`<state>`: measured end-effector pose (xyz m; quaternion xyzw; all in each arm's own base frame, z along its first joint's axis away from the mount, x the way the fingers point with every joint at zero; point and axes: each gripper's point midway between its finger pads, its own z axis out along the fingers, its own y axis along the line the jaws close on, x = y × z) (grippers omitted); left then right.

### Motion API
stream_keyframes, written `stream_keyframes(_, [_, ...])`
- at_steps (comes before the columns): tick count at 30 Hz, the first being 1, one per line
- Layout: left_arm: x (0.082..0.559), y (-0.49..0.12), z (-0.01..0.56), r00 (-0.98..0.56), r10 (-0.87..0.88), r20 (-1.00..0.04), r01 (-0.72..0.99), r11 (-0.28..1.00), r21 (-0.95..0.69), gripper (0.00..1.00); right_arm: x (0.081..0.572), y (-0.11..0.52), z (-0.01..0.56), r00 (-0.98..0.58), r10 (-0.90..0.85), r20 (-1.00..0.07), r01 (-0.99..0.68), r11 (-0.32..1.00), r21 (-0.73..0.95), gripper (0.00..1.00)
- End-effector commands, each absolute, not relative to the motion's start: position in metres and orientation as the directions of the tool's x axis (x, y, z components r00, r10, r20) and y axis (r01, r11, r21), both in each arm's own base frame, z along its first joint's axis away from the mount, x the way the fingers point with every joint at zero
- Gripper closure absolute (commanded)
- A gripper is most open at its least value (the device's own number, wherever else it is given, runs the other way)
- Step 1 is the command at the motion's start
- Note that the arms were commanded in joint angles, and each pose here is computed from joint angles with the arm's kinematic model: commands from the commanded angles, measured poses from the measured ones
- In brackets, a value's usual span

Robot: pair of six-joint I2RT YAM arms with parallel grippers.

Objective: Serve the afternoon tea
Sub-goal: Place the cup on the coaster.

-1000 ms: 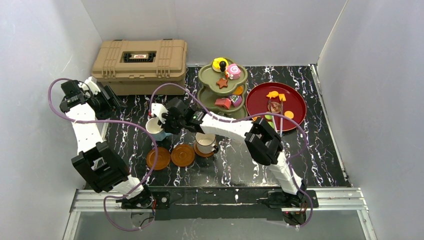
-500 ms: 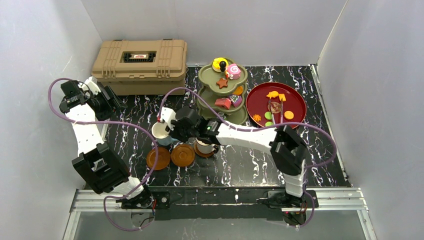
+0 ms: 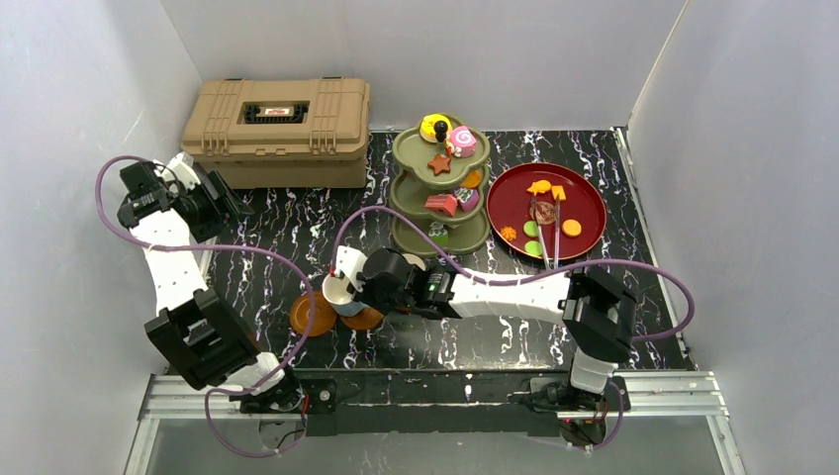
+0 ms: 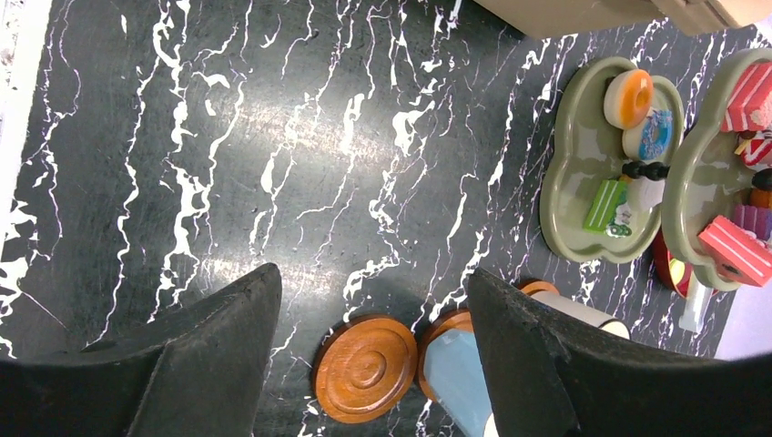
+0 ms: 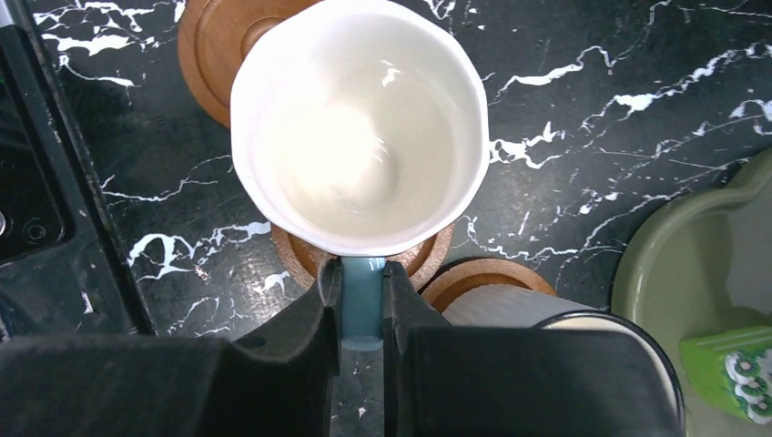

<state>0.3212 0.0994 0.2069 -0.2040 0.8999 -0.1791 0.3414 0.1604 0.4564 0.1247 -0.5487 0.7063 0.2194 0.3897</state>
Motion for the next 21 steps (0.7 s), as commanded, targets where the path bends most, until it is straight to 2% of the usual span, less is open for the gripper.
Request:
stream_keyframes(1, [0.312,0.09,0.216,-0.676,-0.465,-0.573,-0.197,0.862,-0.467,0.26,0.177,0.464,0.188,-0.068,-0.418,-0.906,-0.911,0.397,-0.115,0.99])
stream_keyframes(17, [0.312,0.084,0.214,-0.672,-0.449,-0.589,-0.168,0.867,-0.469,0.24,0.164,0.46,0.186,-0.1,-0.414,-0.905,-0.911,0.403,-0.084,0.99])
stream_keyframes(21, [0.312,0.079,0.209,-0.686,-0.404,-0.605,-0.134,0.888,-0.44,0.14,0.159,0.458,0.181,-0.11,-0.426,-0.898,-0.909,0.409,-0.083,0.99])
